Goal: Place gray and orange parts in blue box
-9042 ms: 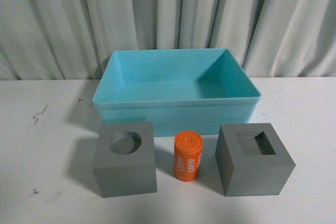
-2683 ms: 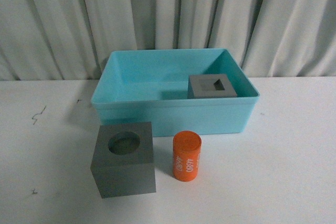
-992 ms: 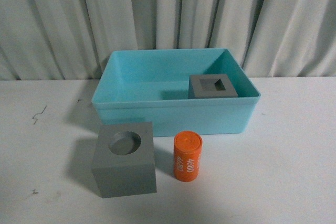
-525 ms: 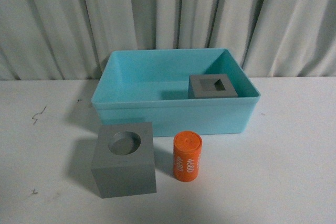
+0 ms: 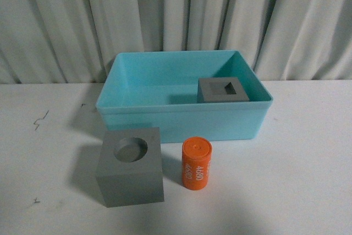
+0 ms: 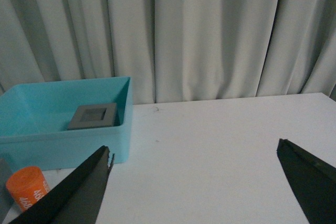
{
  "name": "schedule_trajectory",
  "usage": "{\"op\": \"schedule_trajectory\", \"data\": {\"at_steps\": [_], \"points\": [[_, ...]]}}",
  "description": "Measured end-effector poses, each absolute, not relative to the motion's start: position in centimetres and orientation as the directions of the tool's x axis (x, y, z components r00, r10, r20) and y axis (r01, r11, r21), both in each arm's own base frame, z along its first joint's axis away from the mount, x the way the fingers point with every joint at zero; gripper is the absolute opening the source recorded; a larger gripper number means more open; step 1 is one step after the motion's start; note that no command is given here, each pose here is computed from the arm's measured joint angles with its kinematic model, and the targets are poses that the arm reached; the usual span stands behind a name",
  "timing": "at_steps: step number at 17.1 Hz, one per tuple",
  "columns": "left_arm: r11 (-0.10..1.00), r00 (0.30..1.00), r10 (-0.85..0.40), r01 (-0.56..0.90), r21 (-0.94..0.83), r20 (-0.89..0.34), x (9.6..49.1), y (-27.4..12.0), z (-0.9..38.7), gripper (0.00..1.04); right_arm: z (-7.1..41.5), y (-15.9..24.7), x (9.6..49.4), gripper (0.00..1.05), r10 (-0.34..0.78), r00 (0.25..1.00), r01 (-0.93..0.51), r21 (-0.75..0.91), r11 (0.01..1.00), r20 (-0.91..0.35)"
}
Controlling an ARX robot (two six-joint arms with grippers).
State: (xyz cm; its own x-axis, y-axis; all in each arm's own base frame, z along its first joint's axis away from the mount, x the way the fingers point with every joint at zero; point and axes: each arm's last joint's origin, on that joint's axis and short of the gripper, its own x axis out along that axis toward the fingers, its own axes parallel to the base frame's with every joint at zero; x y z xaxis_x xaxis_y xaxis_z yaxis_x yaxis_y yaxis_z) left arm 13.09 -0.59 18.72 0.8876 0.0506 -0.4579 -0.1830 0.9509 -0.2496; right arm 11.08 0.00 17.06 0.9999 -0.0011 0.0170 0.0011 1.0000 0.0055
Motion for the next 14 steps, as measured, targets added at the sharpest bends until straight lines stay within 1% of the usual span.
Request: {"op": "schedule_trajectory", "data": {"at_steps": [1,2,6,8,10,14], "points": [[0.951,0.895,0.017,-0.152,-0.268,-0.445,14.8,-1.1,19.5,0.98,17.1,0.0,11.1,0.99,-0.001,1.0,0.001,0.006,1.0,0.017],[0.958,0.896,-0.025,-0.105,-0.267,-0.442,17.2,-2.2,19.9,0.98,17.1,0.0,11.1,0.98,-0.001,1.0,0.001,0.006,1.0,0.018],[0.977,0.844,-0.124,0.012,-0.212,-0.522,21.6,-5.3,17.3,0.98,17.1,0.0,11.1,0.98,-0.001,1.0,0.001,0.006,1.0,0.018],[0.98,0.826,-0.142,0.038,-0.197,-0.545,23.6,-6.5,16.0,0.98,17.1,0.0,11.1,0.98,-0.001,1.0,0.001,0.006,1.0,0.018],[0.981,0.807,-0.157,0.063,-0.181,-0.57,25.0,-7.3,14.7,0.98,17.1,0.0,11.1,0.98,-0.001,1.0,0.001,0.006,1.0,0.018],[0.981,0.78,-0.178,0.095,-0.168,-0.599,26.5,-8.6,13.1,0.98,17.1,0.0,11.1,0.98,-0.001,1.0,0.001,0.006,1.0,0.018]]}}
